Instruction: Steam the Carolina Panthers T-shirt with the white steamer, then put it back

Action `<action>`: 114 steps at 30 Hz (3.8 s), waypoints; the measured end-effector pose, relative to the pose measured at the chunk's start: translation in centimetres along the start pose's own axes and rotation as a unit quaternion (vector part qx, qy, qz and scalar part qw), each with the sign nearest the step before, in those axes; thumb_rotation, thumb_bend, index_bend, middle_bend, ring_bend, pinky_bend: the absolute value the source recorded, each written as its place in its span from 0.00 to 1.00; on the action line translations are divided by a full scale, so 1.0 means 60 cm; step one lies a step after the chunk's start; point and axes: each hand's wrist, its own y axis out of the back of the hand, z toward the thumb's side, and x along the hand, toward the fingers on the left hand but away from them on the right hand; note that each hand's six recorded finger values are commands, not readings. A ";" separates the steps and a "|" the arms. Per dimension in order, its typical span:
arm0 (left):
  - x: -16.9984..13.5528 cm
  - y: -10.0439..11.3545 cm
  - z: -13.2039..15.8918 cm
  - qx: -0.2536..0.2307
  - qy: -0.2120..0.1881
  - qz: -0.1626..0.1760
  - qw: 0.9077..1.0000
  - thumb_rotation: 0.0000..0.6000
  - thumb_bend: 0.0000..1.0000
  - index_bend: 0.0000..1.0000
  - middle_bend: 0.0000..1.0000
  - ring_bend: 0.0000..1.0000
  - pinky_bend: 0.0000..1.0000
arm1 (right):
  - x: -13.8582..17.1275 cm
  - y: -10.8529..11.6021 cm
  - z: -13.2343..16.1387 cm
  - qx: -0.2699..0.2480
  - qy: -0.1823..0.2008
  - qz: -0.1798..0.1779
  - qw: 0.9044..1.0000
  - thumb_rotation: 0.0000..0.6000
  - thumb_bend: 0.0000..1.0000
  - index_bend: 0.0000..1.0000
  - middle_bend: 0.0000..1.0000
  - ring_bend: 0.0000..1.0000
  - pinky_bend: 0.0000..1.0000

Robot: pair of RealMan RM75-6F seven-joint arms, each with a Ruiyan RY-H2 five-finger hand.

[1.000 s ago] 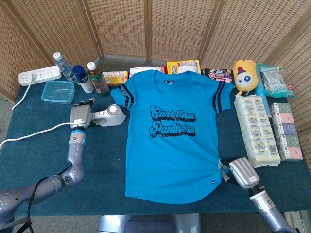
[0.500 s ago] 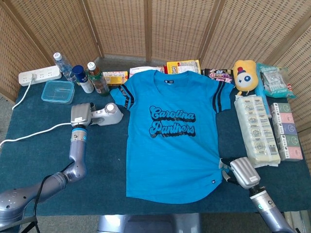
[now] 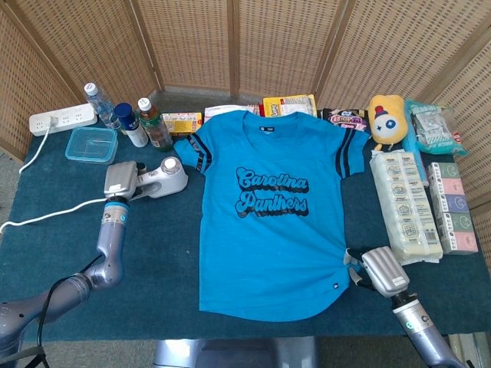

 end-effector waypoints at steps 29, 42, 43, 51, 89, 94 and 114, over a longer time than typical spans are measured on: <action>-0.162 -0.019 0.141 -0.042 -0.258 -0.060 0.963 1.00 0.54 0.66 0.71 0.64 0.70 | -0.003 -0.007 0.015 -0.021 -0.004 0.012 1.000 1.00 0.52 0.72 0.64 0.64 0.73; -0.184 -0.105 0.238 -0.020 -0.310 -0.087 0.947 1.00 0.53 0.66 0.71 0.64 0.70 | -0.001 -0.008 0.021 -0.034 -0.001 0.018 0.999 1.00 0.52 0.72 0.64 0.64 0.73; -0.185 -0.109 0.245 -0.017 -0.313 -0.088 0.945 1.00 0.53 0.66 0.71 0.64 0.70 | -0.001 -0.007 0.021 -0.035 -0.001 0.018 0.999 1.00 0.52 0.72 0.64 0.64 0.73; -0.189 -0.122 0.282 -0.003 -0.330 -0.084 0.940 1.00 0.53 0.66 0.71 0.64 0.70 | -0.002 -0.005 0.020 -0.035 0.002 0.015 0.999 1.00 0.52 0.72 0.64 0.64 0.73; -0.136 -0.075 0.230 0.062 -0.302 -0.009 0.951 1.00 0.52 0.66 0.71 0.64 0.70 | -0.006 -0.012 0.023 -0.044 0.006 0.018 0.999 1.00 0.52 0.73 0.64 0.64 0.73; -0.153 -0.092 0.249 0.075 -0.326 -0.013 0.942 1.00 0.52 0.66 0.71 0.64 0.70 | -0.003 -0.009 0.019 -0.046 0.004 0.015 0.999 1.00 0.52 0.73 0.64 0.64 0.73; -0.218 -0.131 0.305 0.099 -0.406 0.002 0.908 1.00 0.52 0.66 0.71 0.64 0.67 | 0.003 -0.007 0.013 -0.050 0.000 0.011 0.999 1.00 0.52 0.73 0.64 0.64 0.73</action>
